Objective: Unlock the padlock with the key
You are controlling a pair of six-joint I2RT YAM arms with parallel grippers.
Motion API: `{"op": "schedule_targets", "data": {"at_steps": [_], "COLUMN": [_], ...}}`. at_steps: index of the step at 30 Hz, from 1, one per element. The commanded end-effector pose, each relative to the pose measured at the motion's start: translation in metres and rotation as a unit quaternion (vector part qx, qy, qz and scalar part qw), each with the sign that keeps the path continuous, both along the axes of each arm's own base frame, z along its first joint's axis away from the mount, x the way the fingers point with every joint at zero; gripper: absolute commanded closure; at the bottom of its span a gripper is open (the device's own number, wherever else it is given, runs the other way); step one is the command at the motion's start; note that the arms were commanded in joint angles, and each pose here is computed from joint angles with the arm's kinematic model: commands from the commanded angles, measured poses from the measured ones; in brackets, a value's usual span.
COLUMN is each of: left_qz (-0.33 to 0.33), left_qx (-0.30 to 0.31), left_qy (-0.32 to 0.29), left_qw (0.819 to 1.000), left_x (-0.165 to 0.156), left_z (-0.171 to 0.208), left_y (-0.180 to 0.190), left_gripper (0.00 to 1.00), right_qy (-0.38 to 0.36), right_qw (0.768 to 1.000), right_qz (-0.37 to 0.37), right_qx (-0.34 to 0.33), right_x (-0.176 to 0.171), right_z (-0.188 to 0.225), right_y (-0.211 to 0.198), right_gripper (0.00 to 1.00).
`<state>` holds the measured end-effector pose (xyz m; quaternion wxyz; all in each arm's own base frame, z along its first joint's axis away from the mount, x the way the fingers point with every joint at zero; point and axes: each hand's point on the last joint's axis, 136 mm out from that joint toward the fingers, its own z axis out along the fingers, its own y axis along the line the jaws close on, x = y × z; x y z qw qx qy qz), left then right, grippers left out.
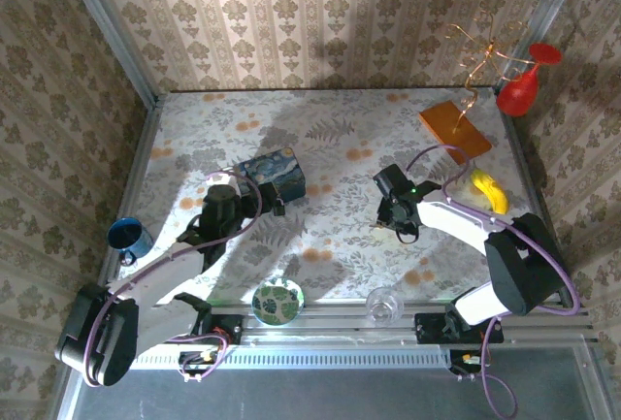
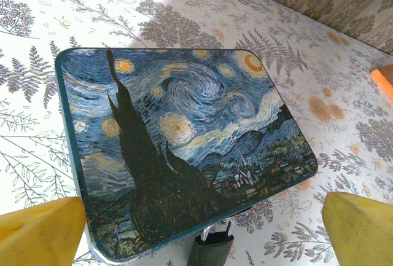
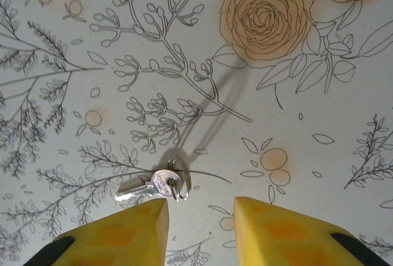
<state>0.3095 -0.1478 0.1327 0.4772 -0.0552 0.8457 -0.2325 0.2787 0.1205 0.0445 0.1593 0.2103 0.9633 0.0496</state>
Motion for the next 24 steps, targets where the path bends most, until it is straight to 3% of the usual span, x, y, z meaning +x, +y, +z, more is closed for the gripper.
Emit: {"op": "schedule_targets", "data": {"at_steps": [1,15,20,24], "left_qz": [-0.009,-0.007,-0.009,-0.007], "left_qx": [-0.002,-0.001,-0.003,-0.003], "left_qy": [-0.019,-0.017,-0.017,-0.016], "left_qw": [1.0,1.0,1.0,1.0], "left_x": [0.003,0.004,0.005,0.005], "left_z": [0.015,0.014,0.015,0.014], "left_y": [-0.006,-0.006,-0.007,-0.006], "left_gripper": [0.0,0.0,0.0,0.0], "right_qy": [-0.01,0.012,0.016,0.016], "right_qw": [0.999,0.998,0.998,0.998], "right_qz": [-0.035,-0.041,-0.044,-0.046], "right_qx": [0.015,0.036,0.037,0.043], "right_x": [0.008,0.009,0.006,0.005], "right_z": [-0.007,-0.032,-0.038,-0.039], "right_y": [0.0,0.004,0.002,0.003], "right_gripper": [0.66,0.72,0.8,0.91]}}
